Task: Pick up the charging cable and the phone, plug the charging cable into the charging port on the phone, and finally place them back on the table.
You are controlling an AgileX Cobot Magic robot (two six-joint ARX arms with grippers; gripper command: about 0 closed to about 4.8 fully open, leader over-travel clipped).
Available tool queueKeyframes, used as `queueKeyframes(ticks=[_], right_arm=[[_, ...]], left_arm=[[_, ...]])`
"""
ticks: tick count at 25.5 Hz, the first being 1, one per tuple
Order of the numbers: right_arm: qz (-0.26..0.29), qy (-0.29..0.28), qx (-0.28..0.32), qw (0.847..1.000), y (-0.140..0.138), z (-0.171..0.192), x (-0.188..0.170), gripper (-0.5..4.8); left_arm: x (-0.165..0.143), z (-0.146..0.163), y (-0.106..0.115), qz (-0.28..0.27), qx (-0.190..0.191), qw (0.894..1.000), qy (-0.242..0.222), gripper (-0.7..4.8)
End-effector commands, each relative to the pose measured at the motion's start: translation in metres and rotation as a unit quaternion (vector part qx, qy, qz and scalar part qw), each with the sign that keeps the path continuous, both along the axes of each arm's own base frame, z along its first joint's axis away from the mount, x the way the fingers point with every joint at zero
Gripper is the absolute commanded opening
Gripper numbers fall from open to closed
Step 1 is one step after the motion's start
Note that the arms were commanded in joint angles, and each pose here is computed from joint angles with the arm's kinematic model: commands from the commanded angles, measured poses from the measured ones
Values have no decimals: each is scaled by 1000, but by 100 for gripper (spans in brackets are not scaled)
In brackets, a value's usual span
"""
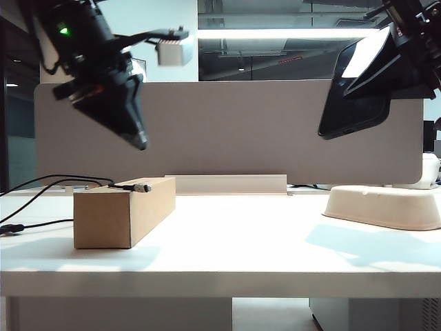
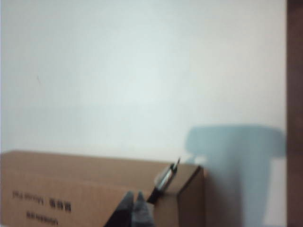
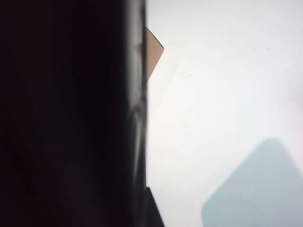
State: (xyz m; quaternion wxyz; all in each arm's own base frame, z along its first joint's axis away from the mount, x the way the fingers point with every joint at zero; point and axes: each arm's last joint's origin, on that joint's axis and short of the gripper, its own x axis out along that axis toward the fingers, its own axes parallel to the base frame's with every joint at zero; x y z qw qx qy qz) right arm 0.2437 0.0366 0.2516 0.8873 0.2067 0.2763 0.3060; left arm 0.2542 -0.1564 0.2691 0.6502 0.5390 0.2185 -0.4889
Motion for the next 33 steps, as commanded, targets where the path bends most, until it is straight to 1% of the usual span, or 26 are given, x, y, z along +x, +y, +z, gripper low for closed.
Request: queueKeyframes(ticks=[1,4,6,12,14,15,17,25,29,33], right_arm=[[7,-27,2,1000,1,7,0,-2],[7,-27,2,1000,1,7,0,-2],[7,-27,2,1000,1,7,0,-2],[15,-27,6,1000,1,7,0,-2],[15,-27,6,1000,1,7,0,-2],[15,-27,6,1000,1,7,0,-2],[15,-27,6,1000,1,7,0,-2],[21,-27,9,999,2,7,0,-2],[24,-26,10,999,2,7,0,-2],[24,-27,10,999,2,7,0,-2]], left_arm=[[5,-2,-5,-18,-14,1000,20,5],[8,-9,-7,-18,-6,999,34,62],[9,-14,-8,-17,2,999,43,83],[10,-16,-8,-23,9,999,46,85],[11,-20,-8,-38,33,998,40,85],[13,-24,-8,-49,61,996,32,87],[14,-28,-8,-55,75,995,29,90],[18,-31,-9,-55,81,995,24,90],[21,-36,-10,-57,99,993,16,90],[22,-37,-11,-56,100,993,15,89]])
